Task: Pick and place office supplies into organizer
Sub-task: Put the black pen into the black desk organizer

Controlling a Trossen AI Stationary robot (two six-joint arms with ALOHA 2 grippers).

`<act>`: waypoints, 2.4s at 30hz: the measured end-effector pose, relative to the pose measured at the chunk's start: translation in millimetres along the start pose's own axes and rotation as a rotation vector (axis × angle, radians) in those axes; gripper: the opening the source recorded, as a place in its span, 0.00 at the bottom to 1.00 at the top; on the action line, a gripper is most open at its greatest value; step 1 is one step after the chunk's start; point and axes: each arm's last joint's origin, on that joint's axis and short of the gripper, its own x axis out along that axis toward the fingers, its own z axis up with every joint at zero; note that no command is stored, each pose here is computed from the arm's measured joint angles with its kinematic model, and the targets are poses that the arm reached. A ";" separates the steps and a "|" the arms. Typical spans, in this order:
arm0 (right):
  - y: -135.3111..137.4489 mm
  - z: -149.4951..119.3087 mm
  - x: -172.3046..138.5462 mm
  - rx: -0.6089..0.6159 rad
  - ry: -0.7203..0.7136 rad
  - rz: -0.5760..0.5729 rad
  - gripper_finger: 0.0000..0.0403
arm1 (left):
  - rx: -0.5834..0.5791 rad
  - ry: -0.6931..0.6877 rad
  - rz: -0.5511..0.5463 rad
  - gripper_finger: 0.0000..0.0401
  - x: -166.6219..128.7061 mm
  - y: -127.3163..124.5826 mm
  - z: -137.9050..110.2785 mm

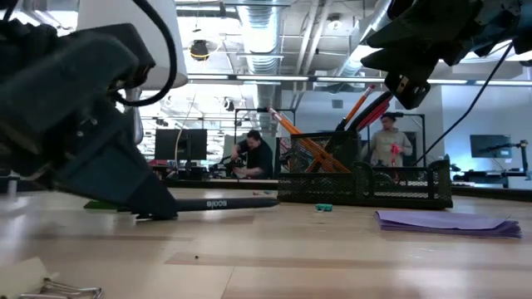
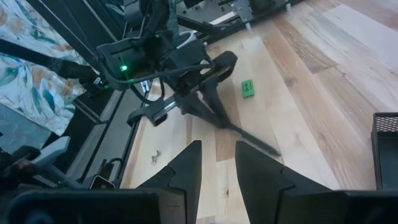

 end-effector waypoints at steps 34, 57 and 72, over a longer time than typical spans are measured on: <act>31.6 32.3 -42.1 -0.263 -0.243 0.195 0.23 | 0.768 0.329 -0.072 0.04 -87.4 107.9 363.1; 25.2 24.4 -39.2 -0.223 -0.140 0.158 0.23 | 1.177 0.555 -0.196 0.04 6.3 61.9 376.5; 25.2 24.4 -39.1 -0.222 -0.139 0.160 0.23 | 1.244 0.637 -0.099 0.04 52.0 53.9 357.5</act>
